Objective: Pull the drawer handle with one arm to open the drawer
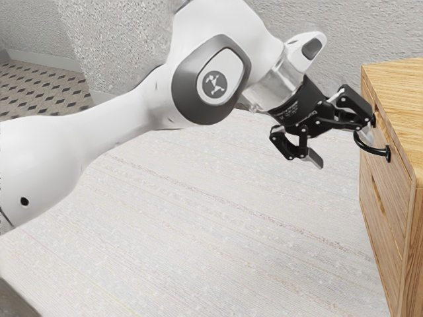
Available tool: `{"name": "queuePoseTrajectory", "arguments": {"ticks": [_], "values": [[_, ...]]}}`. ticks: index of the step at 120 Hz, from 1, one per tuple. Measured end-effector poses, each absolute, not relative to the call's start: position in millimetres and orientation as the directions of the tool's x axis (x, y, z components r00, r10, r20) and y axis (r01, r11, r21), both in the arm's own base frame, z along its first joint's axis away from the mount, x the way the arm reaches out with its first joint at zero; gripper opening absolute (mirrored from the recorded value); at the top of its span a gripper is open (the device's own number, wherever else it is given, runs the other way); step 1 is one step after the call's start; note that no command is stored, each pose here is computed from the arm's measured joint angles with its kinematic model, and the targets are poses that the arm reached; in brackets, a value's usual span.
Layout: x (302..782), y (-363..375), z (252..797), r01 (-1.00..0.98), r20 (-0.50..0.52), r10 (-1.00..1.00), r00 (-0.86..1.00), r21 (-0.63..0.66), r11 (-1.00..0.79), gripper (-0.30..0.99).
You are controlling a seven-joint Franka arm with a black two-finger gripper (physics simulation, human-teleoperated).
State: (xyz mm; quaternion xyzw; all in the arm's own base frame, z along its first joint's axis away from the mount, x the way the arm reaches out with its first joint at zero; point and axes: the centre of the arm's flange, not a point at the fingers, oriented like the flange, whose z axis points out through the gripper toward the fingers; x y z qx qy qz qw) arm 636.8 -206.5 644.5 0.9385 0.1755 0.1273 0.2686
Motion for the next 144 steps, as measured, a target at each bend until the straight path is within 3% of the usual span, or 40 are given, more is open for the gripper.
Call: {"name": "queuePoseTrajectory", "arguments": {"ticks": [71, 144], "values": [[627, -174, 641, 0.322, 0.107, 0.446, 0.889, 0.546, -0.773, 0.69], [570, -102, 642, 0.421, 0.068, 0.544, 0.836, 0.555, -0.717, 0.69]]}}
